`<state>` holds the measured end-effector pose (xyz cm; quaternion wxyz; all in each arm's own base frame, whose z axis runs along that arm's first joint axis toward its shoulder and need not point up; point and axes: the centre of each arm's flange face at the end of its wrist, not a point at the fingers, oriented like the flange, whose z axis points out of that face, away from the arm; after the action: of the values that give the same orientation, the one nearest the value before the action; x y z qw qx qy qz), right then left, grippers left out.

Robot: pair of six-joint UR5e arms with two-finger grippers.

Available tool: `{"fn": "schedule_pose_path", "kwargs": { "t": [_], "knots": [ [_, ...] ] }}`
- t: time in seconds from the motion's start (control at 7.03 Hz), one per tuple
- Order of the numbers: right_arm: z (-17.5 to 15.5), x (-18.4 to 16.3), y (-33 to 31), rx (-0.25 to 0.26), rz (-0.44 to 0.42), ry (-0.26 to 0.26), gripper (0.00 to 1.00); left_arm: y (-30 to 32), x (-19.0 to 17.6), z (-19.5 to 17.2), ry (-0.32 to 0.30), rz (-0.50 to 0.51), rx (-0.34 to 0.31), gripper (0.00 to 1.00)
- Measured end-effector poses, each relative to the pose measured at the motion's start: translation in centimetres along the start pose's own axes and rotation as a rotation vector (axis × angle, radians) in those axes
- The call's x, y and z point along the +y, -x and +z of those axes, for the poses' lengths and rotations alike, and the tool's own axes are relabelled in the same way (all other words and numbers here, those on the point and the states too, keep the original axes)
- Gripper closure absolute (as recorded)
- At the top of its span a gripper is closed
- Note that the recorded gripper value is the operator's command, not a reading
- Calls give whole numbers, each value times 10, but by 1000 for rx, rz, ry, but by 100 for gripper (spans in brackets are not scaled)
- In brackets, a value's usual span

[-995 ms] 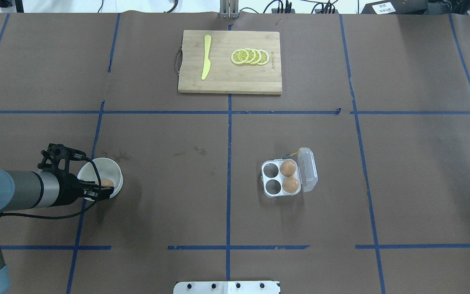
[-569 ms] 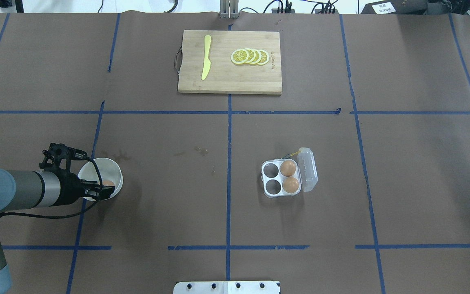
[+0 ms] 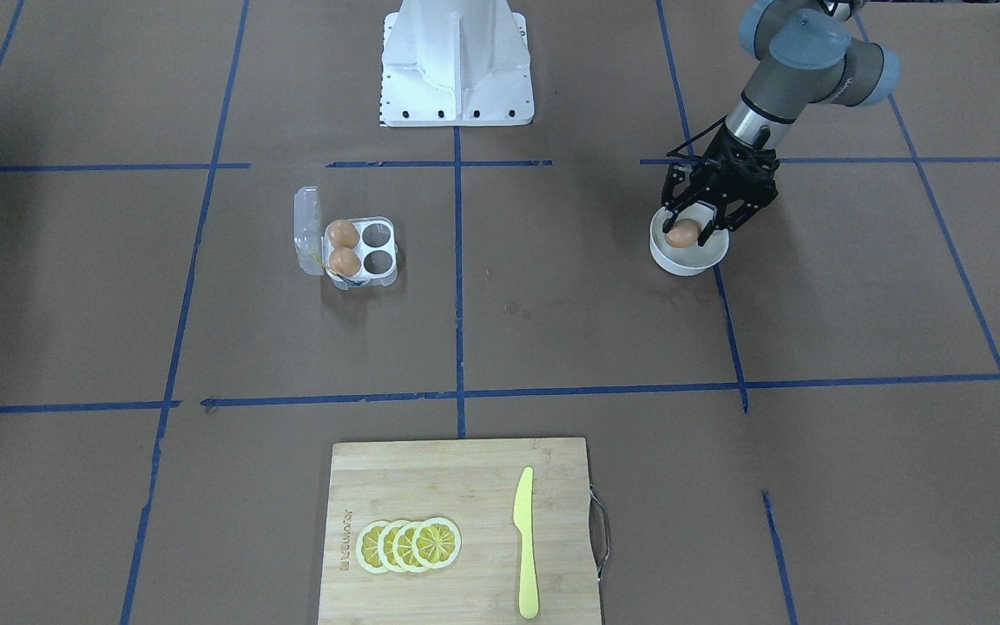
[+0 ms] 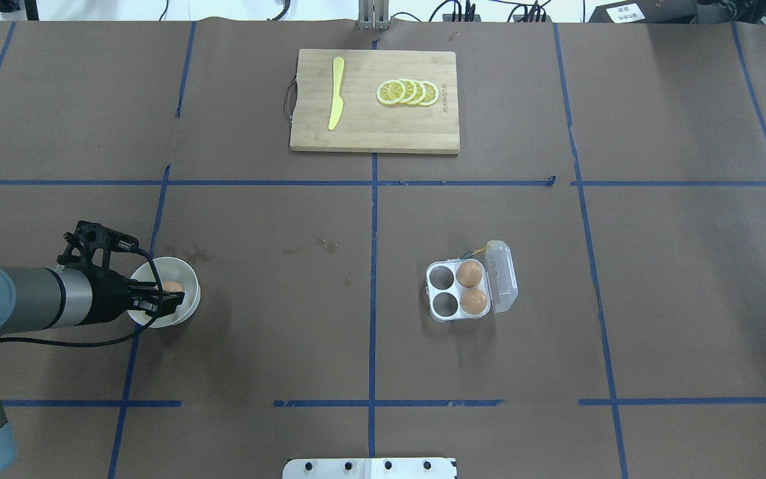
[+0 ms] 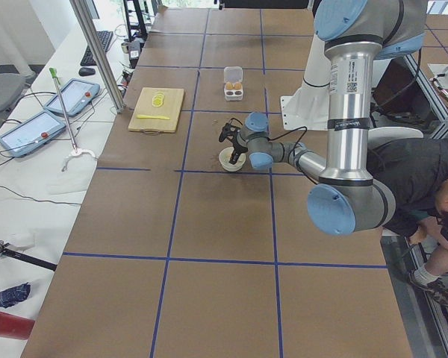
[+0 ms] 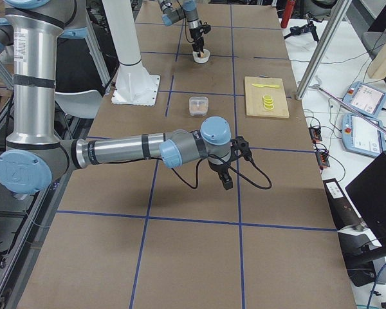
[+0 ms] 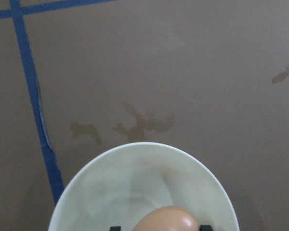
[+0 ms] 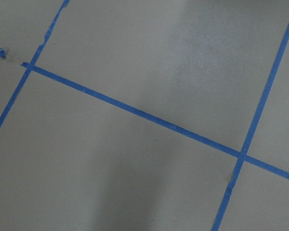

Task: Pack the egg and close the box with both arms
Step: 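Lift the egg out of the cup and carry it to the carton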

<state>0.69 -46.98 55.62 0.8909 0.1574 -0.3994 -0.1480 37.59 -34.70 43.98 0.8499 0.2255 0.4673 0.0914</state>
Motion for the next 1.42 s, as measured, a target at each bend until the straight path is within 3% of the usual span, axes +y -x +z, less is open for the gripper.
{"fn": "schedule_pose_path", "kwargs": {
  "t": [0.43,1.0,1.42],
  "knots": [
    [0,0,0,-1,0,0,0,-14,-57,-33,-125,32,44,76],
    [-1,-1,1,0,-1,-2,0,-120,-144,-26,-329,-65,156,76],
    [-1,-1,1,-1,4,-3,0,-235,-147,-13,-431,-67,241,76]
  ]
}}
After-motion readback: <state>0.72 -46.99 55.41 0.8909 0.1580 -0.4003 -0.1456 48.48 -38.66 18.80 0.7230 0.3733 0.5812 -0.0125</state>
